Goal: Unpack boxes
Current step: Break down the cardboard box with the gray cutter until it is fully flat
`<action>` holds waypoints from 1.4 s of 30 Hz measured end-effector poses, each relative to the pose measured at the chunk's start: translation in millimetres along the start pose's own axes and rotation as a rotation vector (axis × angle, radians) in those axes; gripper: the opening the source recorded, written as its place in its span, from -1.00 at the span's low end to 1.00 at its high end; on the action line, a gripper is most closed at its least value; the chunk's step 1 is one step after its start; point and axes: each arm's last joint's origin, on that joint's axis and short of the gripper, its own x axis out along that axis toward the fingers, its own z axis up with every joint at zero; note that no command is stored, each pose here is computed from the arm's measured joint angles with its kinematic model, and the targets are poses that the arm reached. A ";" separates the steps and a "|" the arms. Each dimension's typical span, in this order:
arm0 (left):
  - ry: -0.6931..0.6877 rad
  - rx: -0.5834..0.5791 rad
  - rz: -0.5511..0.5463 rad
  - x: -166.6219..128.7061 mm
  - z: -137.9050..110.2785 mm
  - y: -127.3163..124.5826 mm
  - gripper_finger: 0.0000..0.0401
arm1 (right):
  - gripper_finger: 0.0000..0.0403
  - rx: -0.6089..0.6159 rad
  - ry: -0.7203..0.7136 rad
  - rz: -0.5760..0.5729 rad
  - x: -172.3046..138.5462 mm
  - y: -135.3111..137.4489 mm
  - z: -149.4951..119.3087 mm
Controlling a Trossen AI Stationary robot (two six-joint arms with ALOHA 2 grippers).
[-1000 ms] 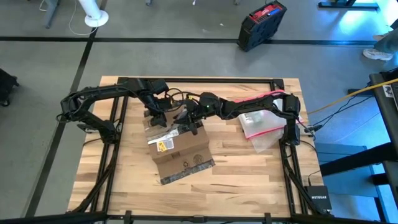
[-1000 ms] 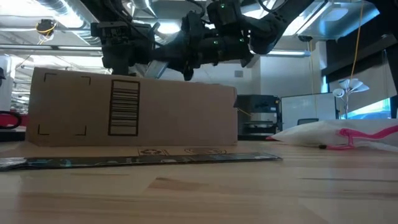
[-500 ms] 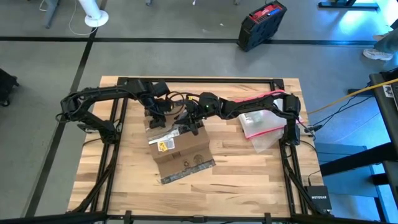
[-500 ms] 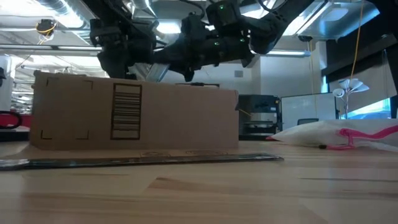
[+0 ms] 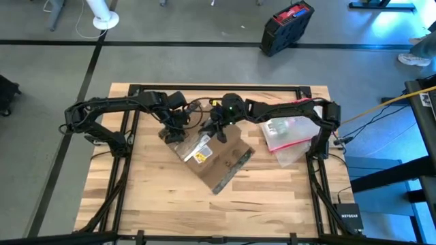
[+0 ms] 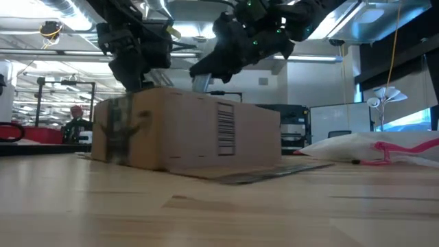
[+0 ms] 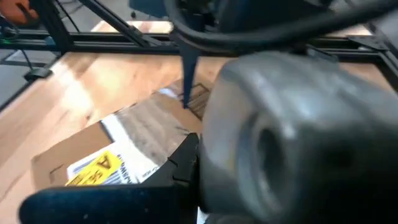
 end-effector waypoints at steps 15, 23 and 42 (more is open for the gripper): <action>-0.017 0.018 0.026 1.4 2.0 1.9 -0.05 | -0.66 0.061 0.028 -0.013 -40.9 -7.7 14.9; -0.035 0.013 0.028 1.8 3.9 2.5 -0.05 | -0.66 0.153 0.024 0.032 -72.6 11.8 35.0; -0.021 0.010 0.029 1.8 2.4 2.4 -0.05 | -0.65 0.203 0.324 0.106 -101.5 113.5 35.3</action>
